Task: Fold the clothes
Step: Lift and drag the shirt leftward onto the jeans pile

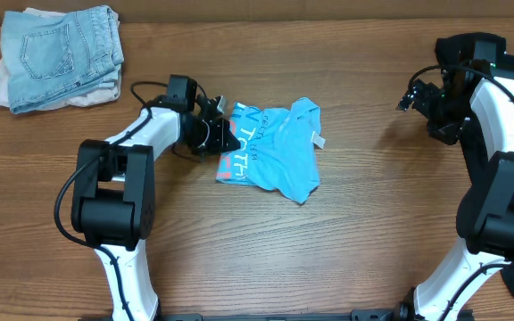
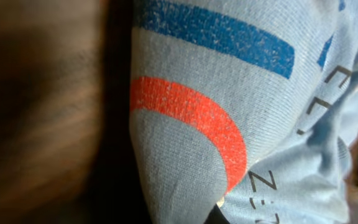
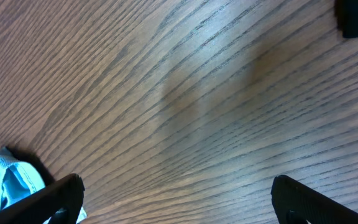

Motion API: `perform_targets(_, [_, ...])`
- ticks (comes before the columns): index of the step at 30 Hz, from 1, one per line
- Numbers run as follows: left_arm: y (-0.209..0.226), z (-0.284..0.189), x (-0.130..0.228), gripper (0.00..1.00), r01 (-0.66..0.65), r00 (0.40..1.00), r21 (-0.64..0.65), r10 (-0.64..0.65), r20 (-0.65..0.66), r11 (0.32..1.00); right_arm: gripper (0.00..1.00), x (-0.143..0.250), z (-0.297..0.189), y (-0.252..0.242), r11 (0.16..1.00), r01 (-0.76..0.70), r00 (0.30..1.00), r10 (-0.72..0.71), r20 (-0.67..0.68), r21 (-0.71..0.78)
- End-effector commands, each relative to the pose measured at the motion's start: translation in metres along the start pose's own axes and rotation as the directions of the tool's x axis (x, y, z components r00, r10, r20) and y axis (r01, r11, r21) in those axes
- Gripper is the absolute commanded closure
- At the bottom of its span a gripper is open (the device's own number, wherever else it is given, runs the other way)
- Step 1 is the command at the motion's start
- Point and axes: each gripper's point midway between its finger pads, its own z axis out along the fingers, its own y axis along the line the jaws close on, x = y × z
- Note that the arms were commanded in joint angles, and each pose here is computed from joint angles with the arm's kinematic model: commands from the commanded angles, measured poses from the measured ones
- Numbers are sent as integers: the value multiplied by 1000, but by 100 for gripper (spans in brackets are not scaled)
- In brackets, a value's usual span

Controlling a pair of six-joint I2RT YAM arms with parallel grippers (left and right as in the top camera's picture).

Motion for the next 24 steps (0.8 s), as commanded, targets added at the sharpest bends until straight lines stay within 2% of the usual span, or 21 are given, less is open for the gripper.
perform_targets(1, [69, -22, -32, 96, -75, 994, -331, 97, 51, 941, 0, -8, -16, 9, 1000, 9, 999, -7, 48, -21])
perform_targets(6, [108, -82, -83, 96, -66, 972, -628, 191, 134, 776, 0, -8, -16, 9, 1000, 9, 999, -7, 48, -21])
perform_targets(12, [122, -144, -126, 96, -33, 938, -771, 285, 196, 636, 0, -8, -16, 9, 1000, 9, 999, -7, 48, -21])
perform_targets(14, [123, -164, -139, 96, 2, 926, -788, 297, 234, 616, 0, -8, -16, 9, 1000, 9, 999, -7, 48, -21])
perform_targets(24, [114, -227, -182, 96, 129, 851, -771, 330, 409, 623, 0, -8, -16, 9, 1000, 9, 999, -7, 48, -21])
